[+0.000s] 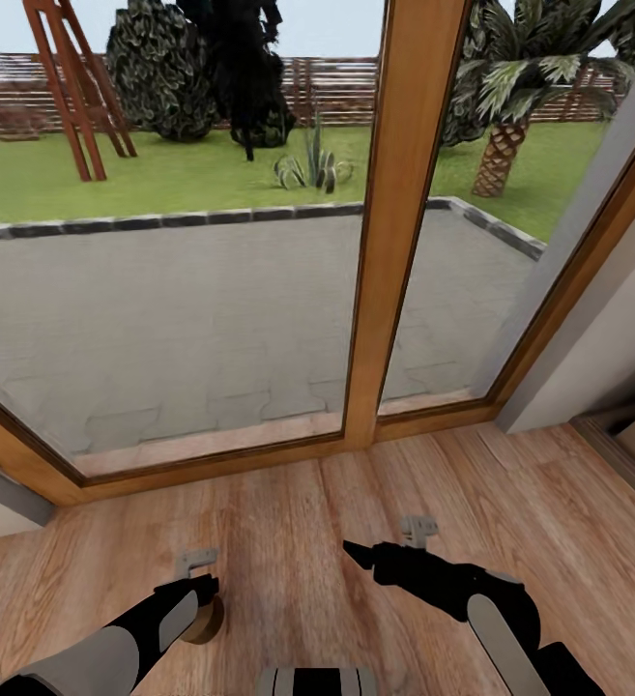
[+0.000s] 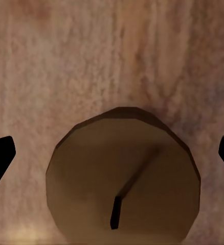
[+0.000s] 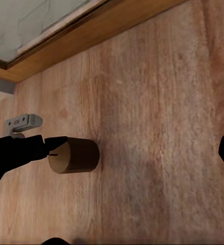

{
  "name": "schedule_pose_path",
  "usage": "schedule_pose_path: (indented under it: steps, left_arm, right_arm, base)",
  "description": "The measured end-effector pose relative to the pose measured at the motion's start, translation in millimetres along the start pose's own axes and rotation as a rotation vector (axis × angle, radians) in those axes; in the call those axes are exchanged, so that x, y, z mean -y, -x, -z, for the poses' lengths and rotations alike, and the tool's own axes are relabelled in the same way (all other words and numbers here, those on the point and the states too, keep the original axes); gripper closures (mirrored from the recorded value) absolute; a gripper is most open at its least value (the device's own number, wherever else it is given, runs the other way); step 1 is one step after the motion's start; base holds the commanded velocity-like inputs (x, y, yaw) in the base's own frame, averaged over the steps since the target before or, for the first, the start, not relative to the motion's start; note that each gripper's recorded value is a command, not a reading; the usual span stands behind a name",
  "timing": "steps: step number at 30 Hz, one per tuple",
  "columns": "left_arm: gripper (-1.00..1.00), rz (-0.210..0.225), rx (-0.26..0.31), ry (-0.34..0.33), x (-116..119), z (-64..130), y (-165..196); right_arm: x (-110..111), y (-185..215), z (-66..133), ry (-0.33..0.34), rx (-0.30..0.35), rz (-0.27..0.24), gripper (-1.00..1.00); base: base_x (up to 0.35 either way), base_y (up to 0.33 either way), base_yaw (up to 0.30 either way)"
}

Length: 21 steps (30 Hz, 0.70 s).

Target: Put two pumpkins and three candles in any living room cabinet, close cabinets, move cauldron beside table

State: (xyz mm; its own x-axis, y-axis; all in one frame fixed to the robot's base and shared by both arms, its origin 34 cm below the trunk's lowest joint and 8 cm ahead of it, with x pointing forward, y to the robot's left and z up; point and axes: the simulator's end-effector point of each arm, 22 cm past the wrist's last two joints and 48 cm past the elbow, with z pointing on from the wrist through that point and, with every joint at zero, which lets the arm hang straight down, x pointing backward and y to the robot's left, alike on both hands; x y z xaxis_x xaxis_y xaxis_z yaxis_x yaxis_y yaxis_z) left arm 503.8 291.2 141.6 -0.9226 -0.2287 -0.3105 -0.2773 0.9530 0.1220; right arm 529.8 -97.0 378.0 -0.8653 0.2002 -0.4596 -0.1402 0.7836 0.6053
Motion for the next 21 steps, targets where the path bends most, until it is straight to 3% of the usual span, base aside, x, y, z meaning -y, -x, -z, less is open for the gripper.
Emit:
schedule_pose_path:
  steps: [21]
  left_arm:
    - [-1.00,-0.009,-0.045,-0.038,9,-10.0,-19]
  right_arm:
    - [10,-14,-7.5,-0.008,-0.041,-0.022,-1.00]
  base:
    - [0.000,0.000,0.000]
